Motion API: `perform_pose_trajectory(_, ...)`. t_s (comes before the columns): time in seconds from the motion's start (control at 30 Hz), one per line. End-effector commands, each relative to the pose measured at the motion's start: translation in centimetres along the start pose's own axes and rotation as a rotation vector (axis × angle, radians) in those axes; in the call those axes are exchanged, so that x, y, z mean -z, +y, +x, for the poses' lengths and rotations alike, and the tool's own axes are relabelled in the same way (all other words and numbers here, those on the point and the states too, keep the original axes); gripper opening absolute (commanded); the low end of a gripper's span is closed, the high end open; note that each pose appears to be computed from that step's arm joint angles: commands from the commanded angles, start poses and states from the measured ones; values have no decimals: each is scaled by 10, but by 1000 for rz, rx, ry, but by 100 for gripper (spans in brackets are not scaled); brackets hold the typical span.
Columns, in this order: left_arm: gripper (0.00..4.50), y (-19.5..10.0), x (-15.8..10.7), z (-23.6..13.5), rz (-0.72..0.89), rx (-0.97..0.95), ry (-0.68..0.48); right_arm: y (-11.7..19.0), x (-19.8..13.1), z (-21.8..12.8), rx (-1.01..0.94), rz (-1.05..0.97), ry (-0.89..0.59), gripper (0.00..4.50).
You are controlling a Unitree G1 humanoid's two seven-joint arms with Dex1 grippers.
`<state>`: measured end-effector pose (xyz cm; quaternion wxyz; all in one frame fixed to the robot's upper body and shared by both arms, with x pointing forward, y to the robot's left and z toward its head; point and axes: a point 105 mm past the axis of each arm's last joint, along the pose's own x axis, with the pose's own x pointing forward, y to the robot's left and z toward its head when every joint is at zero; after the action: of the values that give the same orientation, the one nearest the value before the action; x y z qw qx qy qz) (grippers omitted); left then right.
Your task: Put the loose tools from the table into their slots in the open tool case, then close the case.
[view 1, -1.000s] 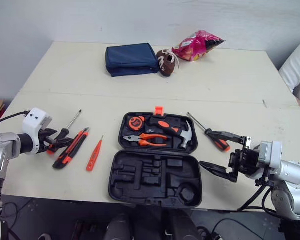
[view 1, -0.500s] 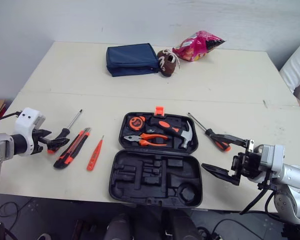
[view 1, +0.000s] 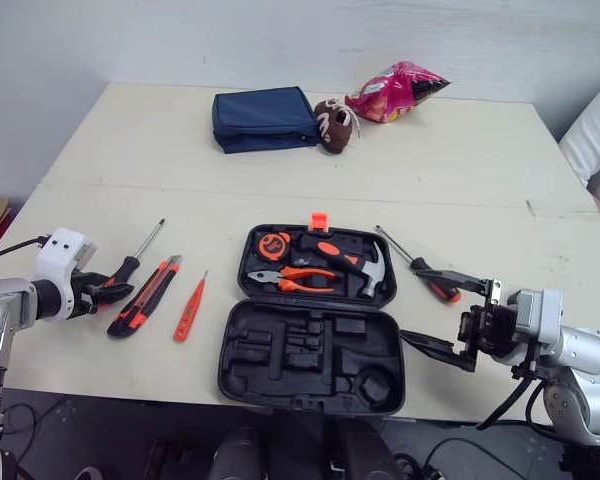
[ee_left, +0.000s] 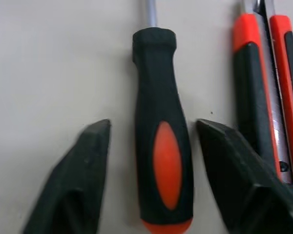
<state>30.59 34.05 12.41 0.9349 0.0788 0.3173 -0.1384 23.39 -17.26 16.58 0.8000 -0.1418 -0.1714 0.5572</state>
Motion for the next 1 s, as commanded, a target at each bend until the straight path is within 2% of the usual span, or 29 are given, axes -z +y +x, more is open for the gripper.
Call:
perform_pose_trajectory(0.03, 96, 1, 13, 6, -48, 23, 10, -2, -7, 0, 0, -33, -8, 450)
perform_pose_trajectory(0.07, 78, 0, 12, 7, -50, 29, 0, -2, -7, 0, 1, -34, -6, 450)
perform_pose_trajectory(0.2, 79, 6, -3, 1, -6, 5, -88, -2, -7, 0, 5, -37, -1, 450)
perform_pose_trajectory(0.3, 79, 13, -36, -18, 48, -24, -245, -2, -8, -1, 6, -42, 5, 450)
perform_pose_trajectory(0.37, 79, -1, -64, -35, 100, 44, -346, -3, -8, -4, 9, -49, 10, 450)
perform_pose_trajectory(0.4, 79, -14, -72, -43, 191, 85, -344, -3, -12, -4, -5, -98, 3, 450)
perform_pose_trajectory(0.5, 79, -76, -100, -66, 452, 319, -415, -3, -14, -5, -14, -106, -9, 450)
perform_pose_trajectory(0.53, 79, -90, -101, -69, 519, 367, -409, -1, -11, -5, -34, -92, 4, 450)
perform_pose_trajectory(0.63, 79, -137, -94, -59, 777, 503, -275, 6, 7, -18, -112, -78, 120, 450)
perform_pose_trajectory(0.7, 79, -173, -87, -55, 906, 632, -218, 2, 11, -24, -74, -56, 145, 450)
perform_pose_trajectory(0.77, 79, -195, -79, -51, 988, 707, -163, 3, 13, -27, -59, -33, 152, 450)
perform_pose_trajectory(0.87, 79, -211, -72, -43, 1034, 760, -96, 5, 13, -28, -61, -10, 156, 450)
perform_pose_trajectory(1.0, 79, -218, -66, -18, 1052, 714, -24, 8, 11, -24, -67, -1, 160, 450)
